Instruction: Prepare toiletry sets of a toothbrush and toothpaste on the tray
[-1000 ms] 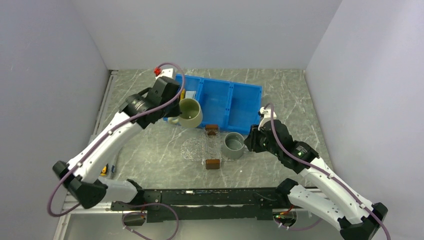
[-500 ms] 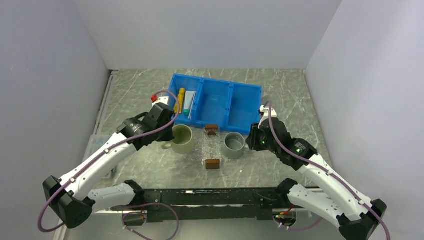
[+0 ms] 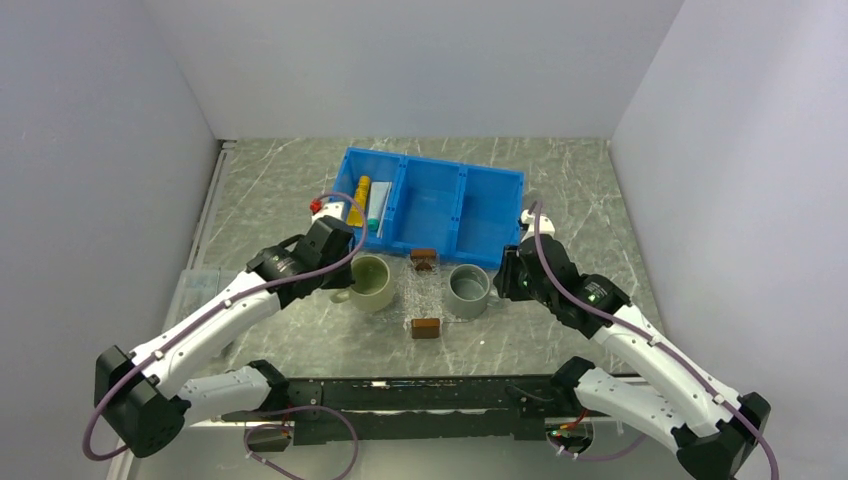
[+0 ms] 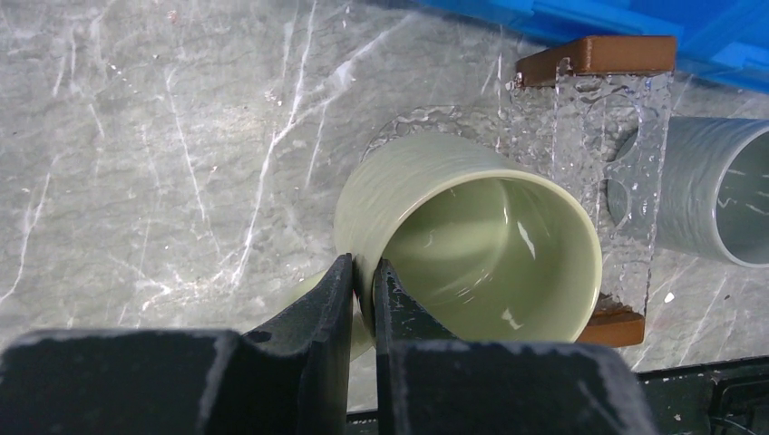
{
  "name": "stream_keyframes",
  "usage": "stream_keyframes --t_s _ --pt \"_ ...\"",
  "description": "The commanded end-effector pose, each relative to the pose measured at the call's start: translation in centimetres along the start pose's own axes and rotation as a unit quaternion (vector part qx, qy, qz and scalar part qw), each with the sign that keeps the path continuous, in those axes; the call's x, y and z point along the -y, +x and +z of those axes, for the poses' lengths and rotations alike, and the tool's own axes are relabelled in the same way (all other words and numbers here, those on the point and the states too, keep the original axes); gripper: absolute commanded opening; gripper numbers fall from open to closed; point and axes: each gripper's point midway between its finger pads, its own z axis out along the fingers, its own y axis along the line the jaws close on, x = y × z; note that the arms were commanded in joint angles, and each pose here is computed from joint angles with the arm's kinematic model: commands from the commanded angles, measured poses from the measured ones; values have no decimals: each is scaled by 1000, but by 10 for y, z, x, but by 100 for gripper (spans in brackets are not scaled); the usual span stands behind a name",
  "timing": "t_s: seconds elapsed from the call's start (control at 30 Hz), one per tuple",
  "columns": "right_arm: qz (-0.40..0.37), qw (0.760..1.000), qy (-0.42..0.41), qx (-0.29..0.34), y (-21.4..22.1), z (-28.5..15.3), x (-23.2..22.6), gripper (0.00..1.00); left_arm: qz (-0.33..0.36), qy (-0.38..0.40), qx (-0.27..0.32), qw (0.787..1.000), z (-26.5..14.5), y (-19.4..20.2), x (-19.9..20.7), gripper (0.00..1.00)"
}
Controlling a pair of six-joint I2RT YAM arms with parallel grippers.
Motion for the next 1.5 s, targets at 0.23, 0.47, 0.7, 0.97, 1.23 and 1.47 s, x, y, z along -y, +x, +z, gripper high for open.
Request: stream_keyframes --t_s 0.23,0.47,0.7,0.97,1.23,1.47 --pt "5 1000 16 7 -11 0 0 33 -19 52 34 998 28 -11 29 0" --pt "6 1000 22 -2 -8 3 1 33 -11 57 30 998 37 -5 31 0" --pt "11 1000 23 -9 -3 6 1 33 -3 62 24 998 45 -3 35 0" --pt "11 1000 25 -9 -4 6 2 33 1 63 20 998 52 0 37 0" --pt "10 999 27 -15 -1 11 2 33 0 68 8 998 59 9 38 0" --pt "12 999 26 -17 2 12 2 33 4 62 4 998 63 13 35 0"
